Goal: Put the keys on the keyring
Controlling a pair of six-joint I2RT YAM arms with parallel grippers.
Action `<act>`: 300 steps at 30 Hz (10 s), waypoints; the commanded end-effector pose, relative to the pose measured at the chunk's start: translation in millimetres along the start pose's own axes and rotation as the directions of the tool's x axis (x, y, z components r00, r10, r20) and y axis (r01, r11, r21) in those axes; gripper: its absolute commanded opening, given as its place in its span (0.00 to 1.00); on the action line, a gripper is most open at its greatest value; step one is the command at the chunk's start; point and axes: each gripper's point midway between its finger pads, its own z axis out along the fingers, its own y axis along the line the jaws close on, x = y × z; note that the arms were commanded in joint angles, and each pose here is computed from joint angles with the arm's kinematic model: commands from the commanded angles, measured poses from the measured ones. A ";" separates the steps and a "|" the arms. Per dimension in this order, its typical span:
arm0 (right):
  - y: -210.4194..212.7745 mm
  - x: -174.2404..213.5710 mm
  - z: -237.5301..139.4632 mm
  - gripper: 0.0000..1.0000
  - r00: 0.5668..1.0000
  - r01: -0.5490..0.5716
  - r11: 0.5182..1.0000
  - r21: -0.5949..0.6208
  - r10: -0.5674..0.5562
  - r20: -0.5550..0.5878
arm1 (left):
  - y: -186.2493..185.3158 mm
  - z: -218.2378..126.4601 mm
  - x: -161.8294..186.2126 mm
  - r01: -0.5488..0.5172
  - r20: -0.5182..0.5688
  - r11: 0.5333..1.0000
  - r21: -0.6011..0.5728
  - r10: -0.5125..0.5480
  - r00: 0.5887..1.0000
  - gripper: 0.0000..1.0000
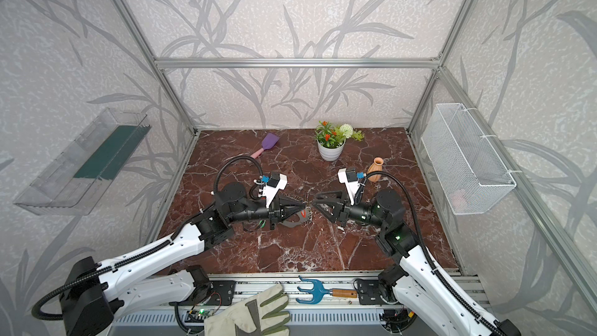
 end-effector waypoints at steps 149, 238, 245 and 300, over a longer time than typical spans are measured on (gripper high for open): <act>9.1 28.5 7.1 0.39 0.976 0.047 0.999 -0.006 -0.047 -0.213 | -4.4 -0.6 5.2 0.038 -0.066 0.986 0.161 -0.027 0.997 0.00; 6.0 23.8 23.6 0.01 0.998 0.032 0.998 -0.058 -0.035 -0.059 | 1.1 -6.1 -9.0 0.179 0.118 0.968 0.176 -0.201 0.973 0.00; 13.6 16.2 21.9 0.28 0.997 0.046 0.997 -0.069 -0.049 -0.053 | -1.8 -5.8 -3.0 0.170 0.100 0.970 0.175 -0.189 0.977 0.00; 2.1 11.2 22.9 0.00 1.000 0.005 0.998 -0.070 -0.007 -0.026 | 7.7 -5.1 3.9 0.197 0.074 0.976 0.089 -0.204 0.976 0.26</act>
